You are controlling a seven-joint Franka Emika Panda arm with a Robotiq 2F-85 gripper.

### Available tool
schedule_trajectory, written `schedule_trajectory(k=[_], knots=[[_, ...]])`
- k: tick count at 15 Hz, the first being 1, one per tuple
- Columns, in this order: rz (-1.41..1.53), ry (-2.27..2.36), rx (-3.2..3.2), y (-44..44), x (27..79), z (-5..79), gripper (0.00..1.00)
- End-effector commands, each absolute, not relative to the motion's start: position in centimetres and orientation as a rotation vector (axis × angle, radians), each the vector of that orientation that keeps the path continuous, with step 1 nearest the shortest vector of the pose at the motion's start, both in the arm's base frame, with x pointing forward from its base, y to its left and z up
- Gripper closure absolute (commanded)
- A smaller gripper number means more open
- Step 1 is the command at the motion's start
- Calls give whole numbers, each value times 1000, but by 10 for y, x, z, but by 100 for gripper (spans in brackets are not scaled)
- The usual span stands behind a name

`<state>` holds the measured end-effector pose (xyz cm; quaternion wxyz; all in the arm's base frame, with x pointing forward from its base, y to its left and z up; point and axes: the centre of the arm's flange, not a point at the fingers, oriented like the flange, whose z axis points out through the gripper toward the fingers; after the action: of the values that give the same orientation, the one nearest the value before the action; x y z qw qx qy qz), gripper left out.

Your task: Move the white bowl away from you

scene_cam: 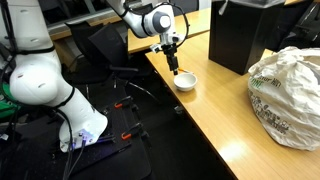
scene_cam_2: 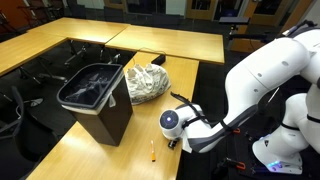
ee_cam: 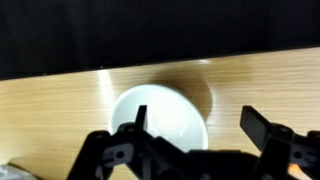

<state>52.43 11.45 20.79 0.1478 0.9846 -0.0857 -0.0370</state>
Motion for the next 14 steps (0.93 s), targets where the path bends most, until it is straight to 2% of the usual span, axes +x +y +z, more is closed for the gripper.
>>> schedule_trajectory(k=[1,3,6,11,12,14], knots=[[-115,-244,2795,122,548,189,26],[-126,-229,2785,121,552,179,32],[-142,-228,2766,117,556,167,58],[-125,-208,2771,113,556,162,95],[-121,-204,2772,114,556,163,99],[-107,-197,2770,114,558,167,100]])
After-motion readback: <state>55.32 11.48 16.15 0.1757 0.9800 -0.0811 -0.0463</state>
